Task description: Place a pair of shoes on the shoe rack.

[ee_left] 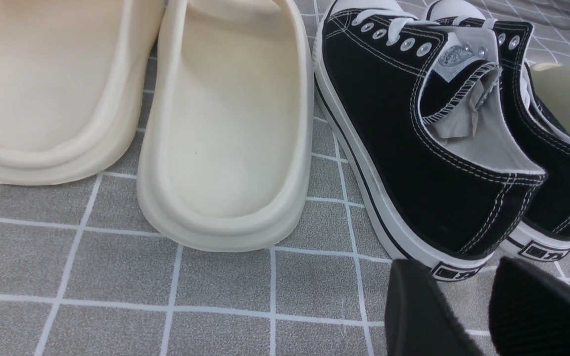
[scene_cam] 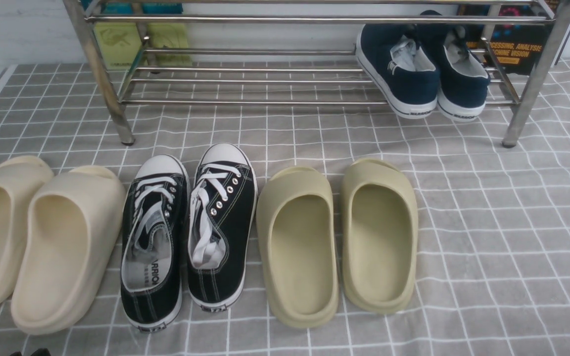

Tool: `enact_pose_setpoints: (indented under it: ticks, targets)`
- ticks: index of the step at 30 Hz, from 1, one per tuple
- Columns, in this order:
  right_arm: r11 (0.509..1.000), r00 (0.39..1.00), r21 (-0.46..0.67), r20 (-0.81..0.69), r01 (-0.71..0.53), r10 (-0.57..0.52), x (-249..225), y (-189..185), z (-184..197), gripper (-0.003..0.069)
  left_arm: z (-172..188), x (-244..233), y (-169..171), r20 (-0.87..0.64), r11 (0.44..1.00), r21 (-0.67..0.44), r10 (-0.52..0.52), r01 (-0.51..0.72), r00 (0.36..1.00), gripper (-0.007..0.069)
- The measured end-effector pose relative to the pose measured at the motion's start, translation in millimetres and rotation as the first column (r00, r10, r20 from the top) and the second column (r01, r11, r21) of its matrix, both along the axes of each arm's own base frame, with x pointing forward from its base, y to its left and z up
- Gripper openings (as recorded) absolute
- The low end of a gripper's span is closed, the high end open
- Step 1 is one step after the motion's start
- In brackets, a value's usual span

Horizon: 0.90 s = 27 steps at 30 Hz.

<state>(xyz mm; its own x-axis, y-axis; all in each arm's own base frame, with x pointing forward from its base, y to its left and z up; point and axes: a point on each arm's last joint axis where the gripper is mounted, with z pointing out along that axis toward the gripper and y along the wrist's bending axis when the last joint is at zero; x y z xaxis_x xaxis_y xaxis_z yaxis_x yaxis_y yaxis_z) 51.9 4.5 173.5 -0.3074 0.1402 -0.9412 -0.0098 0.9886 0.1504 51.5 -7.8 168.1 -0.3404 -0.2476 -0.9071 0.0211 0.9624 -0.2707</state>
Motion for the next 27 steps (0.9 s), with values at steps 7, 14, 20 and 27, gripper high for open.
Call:
enact_pose_setpoints:
  ticks: [7,14,20,27]
  targets:
    - [1.0,1.0,0.0,0.0,0.0,0.0,0.0,0.0,0.0,0.0088,0.0,0.0,0.0,0.0,1.0,0.0,0.0,0.0,1.0,0.0239]
    - [1.0,1.0,0.0,0.0,0.0,0.0,0.0,0.0,0.0,0.009,0.0,0.0,0.0,0.0,1.0,0.0,0.0,0.0,1.0,0.0239]
    - [1.0,1.0,0.0,0.0,0.0,0.0,0.0,0.0,0.0,0.0098,0.0,0.0,0.0,0.0,1.0,0.0,0.0,0.0,1.0,0.0239]
    - [1.0,1.0,0.0,0.0,0.0,0.0,0.0,0.0,0.0,0.011,0.0,0.0,0.0,0.0,1.0,0.0,0.0,0.0,1.0,0.0239]
